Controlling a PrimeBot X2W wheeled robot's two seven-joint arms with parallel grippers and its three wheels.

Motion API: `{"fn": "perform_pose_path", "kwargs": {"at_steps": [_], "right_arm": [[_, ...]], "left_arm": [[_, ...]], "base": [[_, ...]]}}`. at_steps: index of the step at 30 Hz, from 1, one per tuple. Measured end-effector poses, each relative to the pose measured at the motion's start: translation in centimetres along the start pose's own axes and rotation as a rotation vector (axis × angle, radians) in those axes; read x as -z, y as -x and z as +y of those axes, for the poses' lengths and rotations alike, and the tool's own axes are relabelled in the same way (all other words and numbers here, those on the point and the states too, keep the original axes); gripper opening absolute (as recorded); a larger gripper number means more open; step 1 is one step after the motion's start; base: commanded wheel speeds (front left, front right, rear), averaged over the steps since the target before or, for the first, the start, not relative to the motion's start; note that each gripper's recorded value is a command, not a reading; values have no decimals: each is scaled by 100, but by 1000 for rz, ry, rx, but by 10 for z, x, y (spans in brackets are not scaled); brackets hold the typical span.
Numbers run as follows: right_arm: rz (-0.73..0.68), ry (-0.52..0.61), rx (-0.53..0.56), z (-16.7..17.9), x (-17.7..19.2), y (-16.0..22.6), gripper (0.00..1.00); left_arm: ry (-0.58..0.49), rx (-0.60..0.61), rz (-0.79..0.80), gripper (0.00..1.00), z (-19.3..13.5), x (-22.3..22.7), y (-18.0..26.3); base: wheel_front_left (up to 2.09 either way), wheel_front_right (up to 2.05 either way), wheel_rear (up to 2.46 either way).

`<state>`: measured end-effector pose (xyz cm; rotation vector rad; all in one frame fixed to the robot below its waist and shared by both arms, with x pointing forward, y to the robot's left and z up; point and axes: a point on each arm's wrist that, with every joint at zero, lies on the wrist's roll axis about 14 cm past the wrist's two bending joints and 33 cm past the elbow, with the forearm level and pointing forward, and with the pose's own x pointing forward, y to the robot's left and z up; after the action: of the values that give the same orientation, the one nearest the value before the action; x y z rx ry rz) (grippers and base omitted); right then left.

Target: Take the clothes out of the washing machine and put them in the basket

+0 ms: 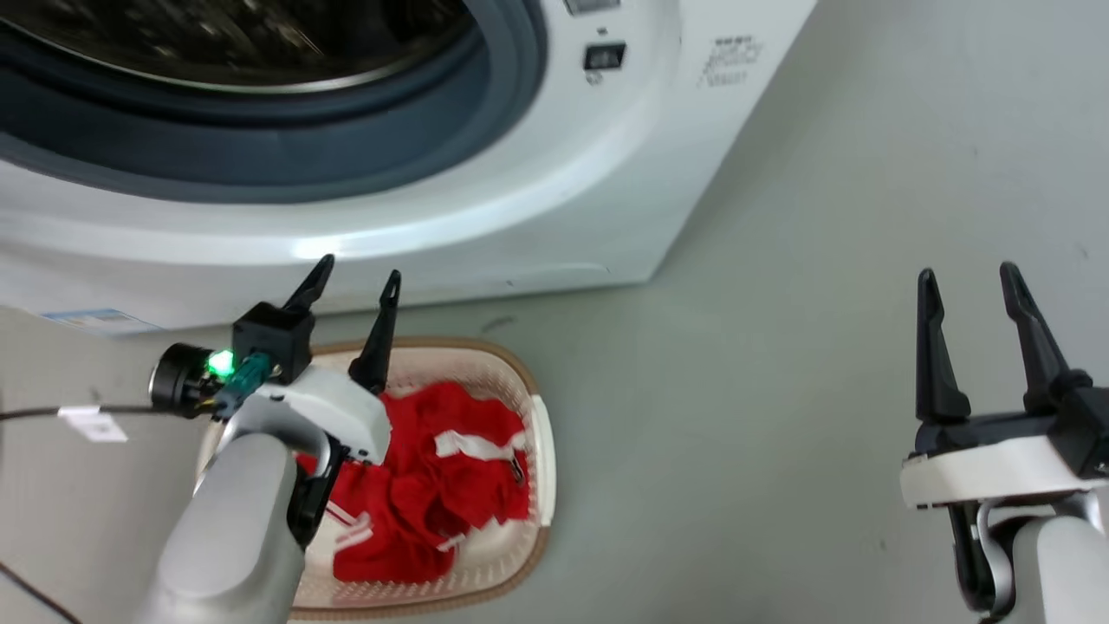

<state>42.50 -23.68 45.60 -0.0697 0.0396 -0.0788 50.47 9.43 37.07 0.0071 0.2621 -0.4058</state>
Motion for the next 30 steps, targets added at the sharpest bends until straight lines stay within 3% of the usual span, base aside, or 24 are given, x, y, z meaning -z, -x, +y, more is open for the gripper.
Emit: {"fn": "perform_pose_path", "kwargs": {"at_steps": [10,19,30], "right_arm": [[-138,-25,-78,27,-53,18,100],[-182,-49,-134,44,-70,51,100],[-189,-62,-145,45,-71,84,100]], "left_arm": [[-76,-190,-267,100,36,-96,91],[-49,-344,-354,100,40,-107,170],[-49,-396,-370,100,15,-98,209]], "base": [[0,0,0],[0,0,0],[0,0,0]]}}
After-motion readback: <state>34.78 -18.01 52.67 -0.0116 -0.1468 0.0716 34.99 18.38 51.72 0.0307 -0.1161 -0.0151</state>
